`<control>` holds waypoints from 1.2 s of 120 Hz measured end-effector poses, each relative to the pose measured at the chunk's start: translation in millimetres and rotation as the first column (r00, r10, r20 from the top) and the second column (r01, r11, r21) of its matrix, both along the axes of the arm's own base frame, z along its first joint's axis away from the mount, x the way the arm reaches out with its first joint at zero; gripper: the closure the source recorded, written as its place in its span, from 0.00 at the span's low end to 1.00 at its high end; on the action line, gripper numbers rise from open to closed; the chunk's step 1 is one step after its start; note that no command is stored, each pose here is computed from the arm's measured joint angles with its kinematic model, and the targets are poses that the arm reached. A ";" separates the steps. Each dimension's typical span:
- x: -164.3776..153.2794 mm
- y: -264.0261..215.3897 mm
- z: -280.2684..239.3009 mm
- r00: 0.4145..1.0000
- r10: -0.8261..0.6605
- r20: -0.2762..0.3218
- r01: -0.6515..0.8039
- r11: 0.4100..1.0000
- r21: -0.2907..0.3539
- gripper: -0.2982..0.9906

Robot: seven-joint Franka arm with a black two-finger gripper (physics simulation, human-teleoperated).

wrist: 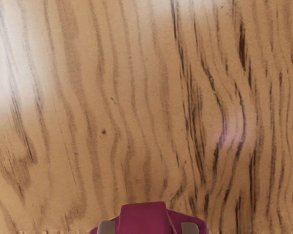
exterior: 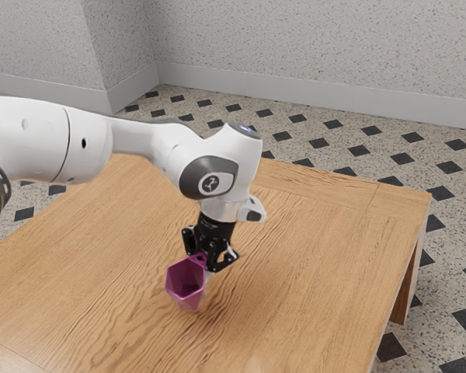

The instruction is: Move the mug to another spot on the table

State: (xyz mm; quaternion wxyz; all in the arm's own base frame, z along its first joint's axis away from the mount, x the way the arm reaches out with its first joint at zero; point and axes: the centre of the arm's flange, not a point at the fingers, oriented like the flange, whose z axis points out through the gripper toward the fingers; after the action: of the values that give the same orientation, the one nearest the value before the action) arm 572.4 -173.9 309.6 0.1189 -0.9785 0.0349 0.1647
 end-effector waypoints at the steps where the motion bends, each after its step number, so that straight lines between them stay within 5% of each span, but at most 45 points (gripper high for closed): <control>1: -0.1 0.2 0.1 1.000 0.001 -0.002 -0.001 1.000 0.002 0.77; 60: -2.2 26.3 4.0 0.998 -0.028 -0.062 0.039 0.980 0.193 0.76; 86: 12.0 35.7 5.8 1.000 -0.010 0.019 0.007 0.986 0.167 0.75; 118: 31.6 65.5 11.7 0.991 -0.026 0.134 -0.003 0.977 0.212 0.75; 144: 29.4 76.2 13.9 0.993 -0.070 0.094 0.041 0.959 0.282 0.75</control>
State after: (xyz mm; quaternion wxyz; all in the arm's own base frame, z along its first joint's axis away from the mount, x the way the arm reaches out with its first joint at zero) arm 601.8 -97.7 323.5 0.2621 -0.9577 0.0325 0.1141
